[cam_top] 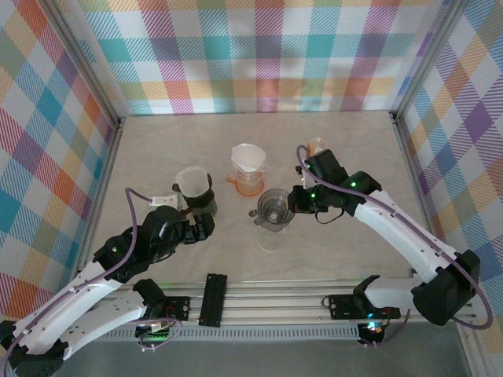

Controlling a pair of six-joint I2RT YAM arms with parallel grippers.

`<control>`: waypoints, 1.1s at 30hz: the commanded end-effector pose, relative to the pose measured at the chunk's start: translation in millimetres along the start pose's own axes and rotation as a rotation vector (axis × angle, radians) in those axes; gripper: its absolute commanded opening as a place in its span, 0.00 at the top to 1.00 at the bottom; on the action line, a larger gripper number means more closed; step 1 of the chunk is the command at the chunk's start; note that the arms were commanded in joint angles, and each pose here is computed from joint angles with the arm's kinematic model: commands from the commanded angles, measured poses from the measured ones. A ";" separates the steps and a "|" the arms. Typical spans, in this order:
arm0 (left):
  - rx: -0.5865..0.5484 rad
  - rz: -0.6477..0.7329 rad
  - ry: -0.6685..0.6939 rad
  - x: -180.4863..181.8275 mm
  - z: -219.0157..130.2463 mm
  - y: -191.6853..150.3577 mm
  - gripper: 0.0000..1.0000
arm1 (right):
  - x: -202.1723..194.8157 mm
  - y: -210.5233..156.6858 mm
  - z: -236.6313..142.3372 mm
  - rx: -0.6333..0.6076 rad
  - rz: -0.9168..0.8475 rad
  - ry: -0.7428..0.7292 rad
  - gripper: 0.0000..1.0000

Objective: Place the coffee filter in the dripper

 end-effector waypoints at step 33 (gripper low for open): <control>-0.029 0.004 0.014 6.5 -3.0 0.5 0.00 | 0.5 -14.3 13.8 0.082 0.004 -0.108 0.61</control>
Point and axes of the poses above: each hand's point on the last joint's axis, 136 mm out from that joint toward the fingers, its own z axis out along the fingers, its own x axis along the line the jaws close on, y = z × x, the point moved 5 cm from there along -z, back along the fingers, and after that the axes turned 8 degrees about z, right-handed, at the moved point
